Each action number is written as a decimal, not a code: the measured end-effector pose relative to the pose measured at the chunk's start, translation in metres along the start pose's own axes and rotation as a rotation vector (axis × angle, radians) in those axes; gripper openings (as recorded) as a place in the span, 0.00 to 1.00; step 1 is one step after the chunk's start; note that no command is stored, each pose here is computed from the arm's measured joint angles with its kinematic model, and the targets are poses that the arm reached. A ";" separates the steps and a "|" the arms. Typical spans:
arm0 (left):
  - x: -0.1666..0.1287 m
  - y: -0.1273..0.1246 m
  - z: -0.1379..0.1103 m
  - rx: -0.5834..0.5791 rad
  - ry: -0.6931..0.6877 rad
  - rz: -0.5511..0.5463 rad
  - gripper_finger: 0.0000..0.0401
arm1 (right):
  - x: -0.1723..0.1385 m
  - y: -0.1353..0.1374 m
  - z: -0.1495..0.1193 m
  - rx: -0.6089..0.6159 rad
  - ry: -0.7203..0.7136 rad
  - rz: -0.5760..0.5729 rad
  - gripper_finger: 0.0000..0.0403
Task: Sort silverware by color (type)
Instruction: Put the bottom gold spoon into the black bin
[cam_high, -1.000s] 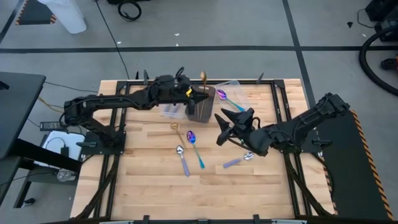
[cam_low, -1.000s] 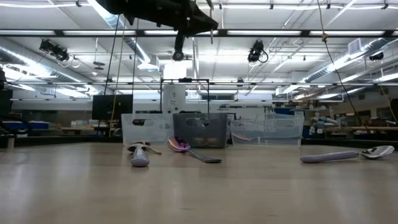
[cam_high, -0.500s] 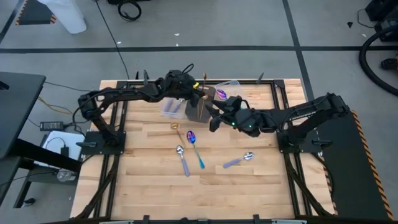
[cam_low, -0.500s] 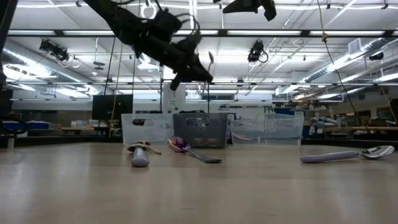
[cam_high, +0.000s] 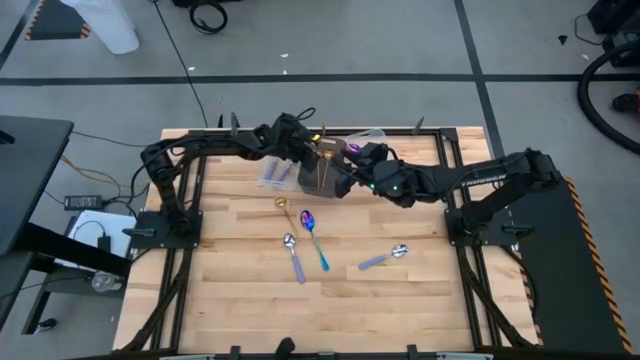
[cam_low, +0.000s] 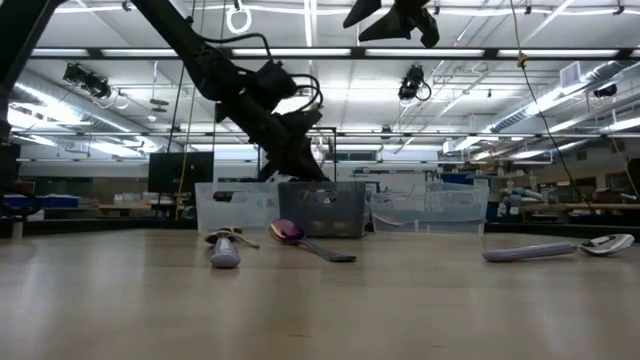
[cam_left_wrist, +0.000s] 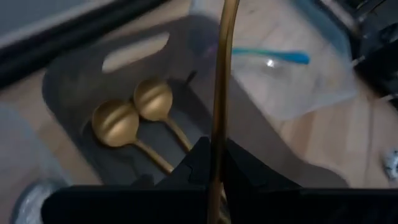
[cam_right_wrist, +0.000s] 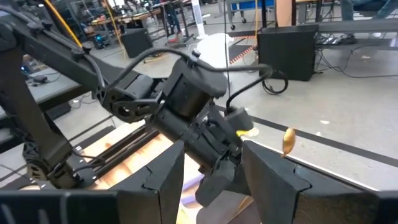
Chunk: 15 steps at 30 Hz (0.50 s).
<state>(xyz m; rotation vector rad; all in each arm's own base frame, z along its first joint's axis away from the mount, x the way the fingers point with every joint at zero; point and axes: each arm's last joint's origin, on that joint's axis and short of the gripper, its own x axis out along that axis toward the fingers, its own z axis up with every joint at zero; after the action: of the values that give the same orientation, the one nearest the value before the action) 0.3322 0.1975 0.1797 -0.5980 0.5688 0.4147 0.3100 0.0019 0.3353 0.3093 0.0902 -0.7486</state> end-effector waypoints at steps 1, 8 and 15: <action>0.001 0.001 -0.002 -0.007 0.018 0.007 0.07 | 0.001 -0.001 0.000 0.001 -0.001 -0.003 0.43; 0.005 0.002 -0.012 -0.059 0.099 0.022 0.07 | 0.006 -0.005 0.002 0.006 0.009 0.001 0.43; 0.004 -0.001 -0.012 -0.132 0.137 0.029 0.07 | 0.010 -0.009 0.004 0.013 0.020 0.018 0.43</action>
<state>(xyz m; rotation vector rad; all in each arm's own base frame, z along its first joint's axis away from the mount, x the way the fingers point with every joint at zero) 0.3315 0.1899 0.1692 -0.7496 0.6858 0.4434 0.3111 -0.0116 0.3346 0.3300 0.1017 -0.7287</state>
